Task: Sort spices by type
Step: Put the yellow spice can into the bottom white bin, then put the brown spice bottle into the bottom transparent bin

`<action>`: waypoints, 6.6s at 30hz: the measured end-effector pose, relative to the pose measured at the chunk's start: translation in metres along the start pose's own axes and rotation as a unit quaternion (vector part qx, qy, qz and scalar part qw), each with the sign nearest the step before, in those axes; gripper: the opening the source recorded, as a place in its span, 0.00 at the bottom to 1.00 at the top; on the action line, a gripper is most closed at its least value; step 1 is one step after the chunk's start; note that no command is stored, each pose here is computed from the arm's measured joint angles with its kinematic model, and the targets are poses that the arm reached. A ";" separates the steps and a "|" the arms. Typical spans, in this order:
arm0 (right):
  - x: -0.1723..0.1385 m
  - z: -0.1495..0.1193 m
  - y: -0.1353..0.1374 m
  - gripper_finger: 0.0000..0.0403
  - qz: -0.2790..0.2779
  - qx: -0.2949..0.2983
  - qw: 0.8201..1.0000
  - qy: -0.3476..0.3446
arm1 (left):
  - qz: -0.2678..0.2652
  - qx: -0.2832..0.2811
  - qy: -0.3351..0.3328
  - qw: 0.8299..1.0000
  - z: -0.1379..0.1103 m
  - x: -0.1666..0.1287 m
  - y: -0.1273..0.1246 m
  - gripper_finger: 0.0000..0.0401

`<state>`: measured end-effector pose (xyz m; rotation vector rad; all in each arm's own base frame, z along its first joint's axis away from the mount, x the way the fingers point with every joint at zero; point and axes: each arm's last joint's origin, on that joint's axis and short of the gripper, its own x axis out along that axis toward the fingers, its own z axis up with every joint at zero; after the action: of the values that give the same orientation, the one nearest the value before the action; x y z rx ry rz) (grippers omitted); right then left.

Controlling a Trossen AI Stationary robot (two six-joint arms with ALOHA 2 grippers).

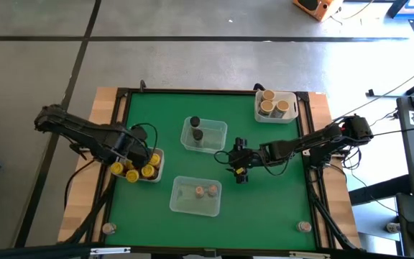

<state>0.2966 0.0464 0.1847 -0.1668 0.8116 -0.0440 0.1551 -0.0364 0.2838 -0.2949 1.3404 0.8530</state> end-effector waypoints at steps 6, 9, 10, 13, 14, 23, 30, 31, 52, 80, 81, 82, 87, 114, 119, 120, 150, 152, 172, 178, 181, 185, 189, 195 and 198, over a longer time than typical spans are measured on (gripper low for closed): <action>0.000 0.000 0.000 0.74 0.000 0.001 1.000 -0.002 | 0.014 0.003 0.016 1.000 -0.005 0.012 -0.001 0.55; 0.000 0.001 0.000 0.74 0.000 0.001 1.000 -0.003 | 0.018 -0.001 0.017 1.000 -0.006 0.017 -0.002 0.55; 0.000 0.001 0.000 0.74 0.000 0.001 1.000 -0.003 | 0.023 -0.003 0.019 1.000 -0.007 0.019 -0.002 0.55; 0.000 0.001 0.000 0.74 0.000 0.001 1.000 -0.004 | 0.037 -0.010 0.027 0.999 -0.011 0.028 -0.002 0.55; 0.000 0.001 0.000 0.74 0.000 0.001 1.000 -0.004 | 0.038 -0.013 0.027 0.999 -0.012 0.031 -0.003 0.55; 0.000 0.001 0.000 0.74 0.000 0.001 1.000 -0.004 | 0.014 -0.015 0.020 1.000 -0.016 0.051 -0.012 0.55; 0.000 0.001 0.000 0.74 0.000 0.001 1.000 -0.004 | 0.017 -0.016 0.036 0.999 -0.020 0.059 -0.013 0.67; 0.000 0.001 0.000 0.74 0.000 0.001 1.000 -0.004 | 0.015 -0.017 0.034 0.999 -0.020 0.059 -0.013 0.68; 0.000 0.001 0.000 0.74 0.000 0.000 1.000 -0.007 | -0.107 -0.010 -0.037 0.994 -0.006 0.007 0.002 0.70; 0.000 0.002 0.000 0.74 0.000 -0.004 1.000 -0.008 | -0.295 0.102 -0.256 0.915 0.011 -0.026 -0.046 0.70; 0.000 0.002 0.000 0.74 0.000 -0.004 1.000 -0.008 | -0.301 0.103 -0.265 0.910 0.012 -0.027 -0.047 0.70; 0.000 0.002 0.000 0.74 0.000 -0.004 1.000 -0.008 | -0.306 0.102 -0.271 0.907 0.013 -0.029 -0.048 0.70; 0.000 0.002 0.000 0.74 0.000 -0.004 1.000 -0.009 | -0.318 0.087 -0.313 0.891 0.023 -0.034 -0.050 0.70; 0.000 0.002 0.000 0.74 -0.001 -0.051 0.999 -0.011 | -0.238 0.027 0.047 0.970 -0.096 -0.083 -0.122 0.70; 0.000 0.009 -0.001 0.74 -0.016 -0.081 0.996 -0.044 | -0.214 0.015 0.112 0.970 -0.127 -0.066 -0.143 0.70; -0.001 0.010 -0.001 0.74 -0.016 -0.083 0.995 -0.049 | -0.199 0.034 0.126 0.971 -0.132 -0.061 -0.146 0.70; 0.000 0.005 0.000 0.74 -0.001 -0.084 0.996 -0.027 | -0.136 0.286 0.245 0.916 -0.213 -0.005 -0.163 0.70; 0.000 0.005 0.000 0.74 0.002 -0.084 0.996 -0.027 | -0.134 0.285 0.243 0.918 -0.213 -0.001 -0.162 0.70; 0.000 0.007 0.000 0.74 0.001 -0.082 0.996 -0.033 | -0.148 0.292 0.242 0.914 -0.219 0.020 -0.162 0.44; 0.000 0.007 0.000 0.74 0.001 -0.082 0.996 -0.034 | -0.148 0.266 0.248 0.920 -0.204 0.022 -0.168 0.43; 0.000 0.007 0.000 0.74 0.001 -0.081 0.996 -0.034 | -0.145 0.229 0.256 0.928 -0.191 0.023 -0.171 0.43; 0.000 0.006 0.000 0.74 0.001 -0.082 0.996 -0.032 | -0.155 0.163 0.268 0.937 -0.166 0.017 -0.171 0.43; 0.000 0.004 0.000 0.74 0.002 -0.084 0.996 -0.022 | -0.190 0.139 0.258 0.937 -0.140 0.007 -0.173 0.43; 0.000 -0.002 0.000 0.74 0.005 -0.087 0.996 0.010 | -0.243 0.114 0.228 0.936 -0.098 -0.008 -0.180 0.43; 0.000 -0.003 0.000 0.74 0.005 -0.080 0.997 0.016 | -0.278 0.127 0.185 0.934 -0.079 -0.019 -0.184 0.43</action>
<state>0.2942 0.0460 0.1825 -0.3133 0.8485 0.0278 0.2237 -0.2182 0.2309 -0.6179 1.5849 0.1447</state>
